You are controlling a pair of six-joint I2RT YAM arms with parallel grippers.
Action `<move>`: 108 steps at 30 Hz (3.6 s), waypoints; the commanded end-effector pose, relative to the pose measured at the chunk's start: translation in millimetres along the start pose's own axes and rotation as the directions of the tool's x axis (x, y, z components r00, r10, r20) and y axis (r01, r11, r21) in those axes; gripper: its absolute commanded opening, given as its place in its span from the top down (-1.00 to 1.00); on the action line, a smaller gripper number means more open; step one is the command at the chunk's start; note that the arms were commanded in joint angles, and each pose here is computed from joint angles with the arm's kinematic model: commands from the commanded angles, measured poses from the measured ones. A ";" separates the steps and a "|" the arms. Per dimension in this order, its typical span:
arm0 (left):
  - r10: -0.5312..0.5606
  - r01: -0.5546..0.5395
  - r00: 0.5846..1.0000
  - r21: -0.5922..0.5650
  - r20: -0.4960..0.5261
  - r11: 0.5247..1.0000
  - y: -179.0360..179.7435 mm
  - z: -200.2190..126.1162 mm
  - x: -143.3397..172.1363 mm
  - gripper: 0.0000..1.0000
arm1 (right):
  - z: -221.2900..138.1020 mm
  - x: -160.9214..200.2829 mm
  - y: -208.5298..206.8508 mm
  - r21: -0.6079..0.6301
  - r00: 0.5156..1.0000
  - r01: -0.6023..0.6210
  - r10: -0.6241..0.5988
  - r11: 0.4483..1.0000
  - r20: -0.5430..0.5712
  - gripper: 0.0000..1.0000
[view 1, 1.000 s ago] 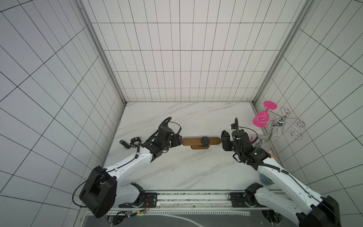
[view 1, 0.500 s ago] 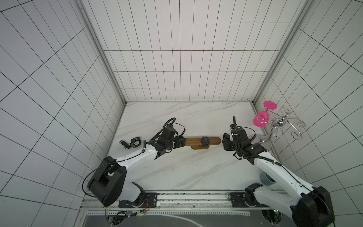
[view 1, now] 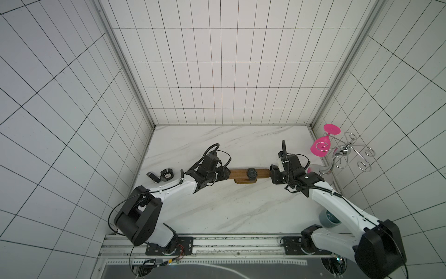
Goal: Place watch on stand
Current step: Place the watch on the stand.
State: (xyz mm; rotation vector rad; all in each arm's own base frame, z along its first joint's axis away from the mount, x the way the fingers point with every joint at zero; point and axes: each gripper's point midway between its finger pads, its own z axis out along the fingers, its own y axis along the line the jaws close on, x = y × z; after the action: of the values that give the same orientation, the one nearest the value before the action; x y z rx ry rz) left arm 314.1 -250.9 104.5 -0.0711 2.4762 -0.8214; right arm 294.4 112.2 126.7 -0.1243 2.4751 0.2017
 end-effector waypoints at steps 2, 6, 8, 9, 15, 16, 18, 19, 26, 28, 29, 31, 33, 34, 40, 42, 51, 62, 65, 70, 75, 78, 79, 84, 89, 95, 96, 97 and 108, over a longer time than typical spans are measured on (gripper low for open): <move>0.025 -0.026 0.999 0.023 0.021 0.999 -13.4 1.8 -9.8 -0.09 | -17.7 -34.2 11.6 -0.040 0.999 0.020 -0.018 0.999 0.049 0.14; 0.033 -0.033 0.999 0.022 0.017 0.999 -14.7 3.4 -8.5 -0.09 | -15.5 -30.8 10.0 -0.023 0.999 0.027 -0.026 0.999 0.032 0.13; 0.036 -0.036 0.999 0.018 0.014 0.999 -14.2 4.3 -8.0 -0.08 | -15.0 -30.3 9.8 -0.014 0.999 0.033 -0.033 0.999 0.028 0.13; 0.037 -0.037 0.999 0.017 0.012 0.999 -14.4 4.8 -7.4 -0.08 | -14.8 -30.1 10.4 -0.015 0.999 0.035 -0.034 0.999 0.027 0.13; 0.044 -0.044 0.999 0.016 0.011 0.999 -16.0 4.9 -6.8 -0.06 | -12.9 -30.1 18.0 -0.017 0.998 0.059 -0.058 0.998 0.016 0.13; 0.046 -0.046 0.999 0.017 0.011 0.999 -16.3 4.8 -6.9 -0.06 | -12.7 -30.5 18.8 -0.014 0.998 0.062 -0.062 0.998 0.016 0.13; 0.047 -0.047 0.999 0.017 0.010 0.999 -17.1 4.9 -6.3 -0.06 | -12.1 -30.4 21.6 -0.014 0.998 0.070 -0.070 0.997 0.010 0.13; 0.049 -0.049 0.999 0.018 0.011 0.999 -17.8 4.8 -6.2 -0.06 | -12.5 -30.9 22.7 -0.014 0.997 0.073 -0.073 0.997 0.011 0.12; 0.053 -0.053 0.999 0.019 0.008 0.998 -20.0 6.1 -4.5 -0.05 | -8.0 -29.6 33.8 -0.027 0.996 0.093 -0.093 0.995 -0.005 0.12; 0.056 -0.056 0.998 0.019 0.005 0.998 -20.7 6.7 -3.3 -0.05 | -5.9 -27.8 36.8 -0.029 0.995 0.101 -0.101 0.995 -0.012 0.12; 0.054 -0.054 0.999 0.018 0.006 0.998 -20.5 6.6 -3.3 -0.05 | -5.0 -27.1 38.1 -0.031 0.995 0.102 -0.103 0.994 -0.016 0.12; 0.055 -0.055 0.998 0.020 0.006 0.998 -21.6 6.6 -3.1 -0.05 | -3.9 -27.4 41.3 -0.037 0.994 0.106 -0.107 0.994 -0.015 0.11; 0.056 -0.056 0.998 0.021 0.007 0.998 -22.5 6.3 -3.1 -0.04 | -3.4 -28.0 44.1 -0.041 0.994 0.108 -0.108 0.993 -0.013 0.11; 0.057 -0.057 0.998 0.021 0.008 0.998 -22.3 6.2 -2.9 -0.04 | -3.1 -28.2 46.2 -0.046 0.994 0.110 -0.111 0.993 -0.012 0.12; 0.056 -0.056 0.998 0.018 0.007 0.998 -21.9 6.3 -2.4 -0.04 | -1.0 -27.1 56.0 -0.066 0.993 0.119 -0.120 0.991 -0.014 0.10; 0.056 -0.056 0.998 0.017 0.008 0.998 -21.5 5.9 -2.4 -0.04 | -0.2 -26.8 56.7 -0.069 0.993 0.117 -0.118 0.991 -0.014 0.08; 0.055 -0.055 0.998 0.007 0.019 0.998 -19.8 3.1 -3.5 -0.04 | -0.5 -24.9 57.0 -0.073 0.994 0.113 -0.113 0.991 -0.002 -0.26; 0.056 -0.056 0.998 0.000 0.024 0.998 -18.3 1.1 -4.7 -0.02 | -8.8 -27.1 55.9 -0.085 0.994 0.104 -0.102 0.991 0.027 -0.19; 0.055 -0.055 0.998 0.005 0.022 0.998 -19.5 1.7 -4.7 -0.01 | -5.2 -24.8 57.0 -0.102 0.995 0.104 -0.103 0.989 0.017 -0.14; 0.055 -0.055 0.998 0.010 0.020 0.998 -20.7 1.2 -4.6 0.00 | 1.1 -22.9 60.7 -0.130 0.996 0.088 -0.088 0.988 0.003 -0.06; 0.057 -0.057 0.998 0.012 0.021 0.998 -21.7 0.3 -5.1 0.00 | 2.1 -25.3 60.3 -0.129 0.997 0.075 -0.074 0.989 0.007 -0.02; 0.057 -0.057 0.998 0.011 0.027 0.998 -22.2 -1.1 -6.5 0.00 | -1.1 -28.1 58.0 -0.117 0.997 0.071 -0.069 0.991 0.018 -0.03; 0.057 -0.057 0.998 0.009 0.027 0.998 -22.0 -1.7 -6.4 0.00 | -2.5 -28.5 56.8 -0.110 0.997 0.072 -0.070 0.991 0.022 -0.04; 0.058 -0.058 0.998 0.005 0.038 0.998 -22.2 -4.0 -8.5 0.00 | -11.5 -34.0 50.2 -0.081 0.996 0.073 -0.069 0.994 0.050 -0.08; 0.057 -0.057 0.998 0.005 0.037 0.998 -22.2 -3.8 -8.7 -0.01 | -10.1 -31.2 49.8 -0.077 0.996 0.087 -0.084 0.993 0.040 -0.16; 0.056 -0.056 0.998 0.005 0.035 0.998 -21.7 -3.3 -7.8 -0.01 | -2.6 -25.5 54.9 -0.093 0.995 0.098 -0.097 0.991 0.018 -0.31; 0.055 -0.055 0.998 0.005 0.035 0.998 -21.7 -3.8 -7.7 -0.01 | -1.5 -25.5 54.0 -0.086 0.995 0.098 -0.097 0.991 0.017 -0.31; 0.055 -0.056 0.998 0.006 0.037 0.998 -22.0 -4.5 -8.1 -0.01 | -0.1 -25.2 53.0 -0.080 0.995 0.098 -0.097 0.992 0.016 -0.31; 0.056 -0.056 0.998 -0.002 0.039 0.998 -19.7 -6.0 -7.1 -0.01 | 8.2 -24.2 38.2 -0.009 0.997 0.075 -0.075 0.997 0.023 -0.21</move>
State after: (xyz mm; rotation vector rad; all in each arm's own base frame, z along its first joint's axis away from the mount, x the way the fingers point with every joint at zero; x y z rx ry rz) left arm 310.5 -261.1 108.1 -0.0209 2.4733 -0.7870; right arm 301.9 157.5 128.0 -0.2575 2.4800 0.2178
